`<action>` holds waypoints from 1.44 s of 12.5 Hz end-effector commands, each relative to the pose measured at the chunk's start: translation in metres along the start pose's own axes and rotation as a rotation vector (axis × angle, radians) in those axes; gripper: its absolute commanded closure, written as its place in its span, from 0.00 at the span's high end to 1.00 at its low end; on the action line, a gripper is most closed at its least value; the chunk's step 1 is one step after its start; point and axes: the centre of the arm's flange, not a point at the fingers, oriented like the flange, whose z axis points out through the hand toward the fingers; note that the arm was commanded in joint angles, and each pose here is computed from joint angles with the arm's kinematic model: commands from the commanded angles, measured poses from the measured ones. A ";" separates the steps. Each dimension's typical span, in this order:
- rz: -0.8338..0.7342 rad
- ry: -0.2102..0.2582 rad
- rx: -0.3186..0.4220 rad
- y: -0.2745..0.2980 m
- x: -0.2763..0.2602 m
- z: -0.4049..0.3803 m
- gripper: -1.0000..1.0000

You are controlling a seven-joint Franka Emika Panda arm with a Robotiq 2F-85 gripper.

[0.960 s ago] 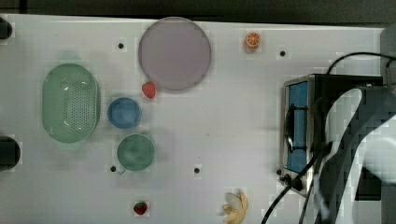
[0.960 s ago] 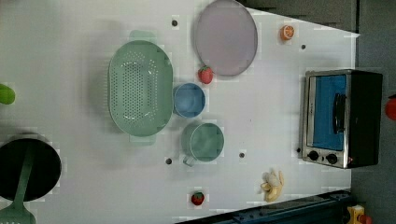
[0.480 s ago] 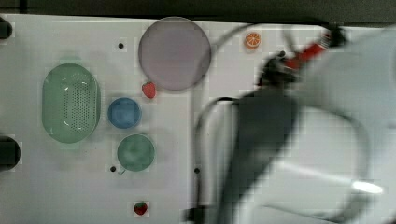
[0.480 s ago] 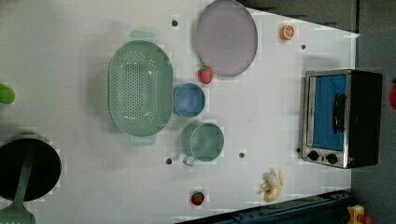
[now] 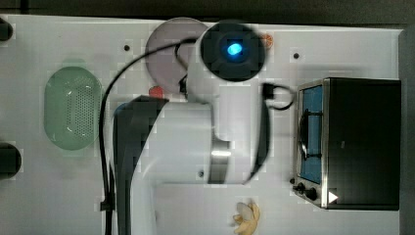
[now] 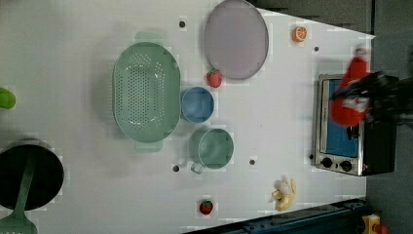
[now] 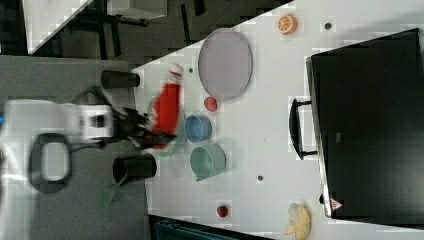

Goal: Pick Ketchup from oven and place it on table.

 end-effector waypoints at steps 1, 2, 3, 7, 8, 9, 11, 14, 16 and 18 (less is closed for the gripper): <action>0.050 0.042 0.008 0.024 0.031 0.046 0.63; 0.053 0.032 -0.005 0.028 0.030 0.072 0.63; 0.057 0.019 -0.022 0.031 0.030 0.098 0.63; 0.076 0.021 -0.049 0.039 0.037 0.188 0.63; 0.076 0.020 -0.060 0.038 0.039 0.208 0.63; 0.074 0.022 -0.068 0.036 0.041 0.227 0.63; 0.067 0.049 -0.056 0.028 0.045 0.254 0.63; 0.074 0.065 -0.037 0.025 0.048 0.269 0.86; 0.070 0.086 -0.010 0.018 0.050 0.251 1.00; 0.079 0.112 0.031 0.010 0.053 0.214 1.00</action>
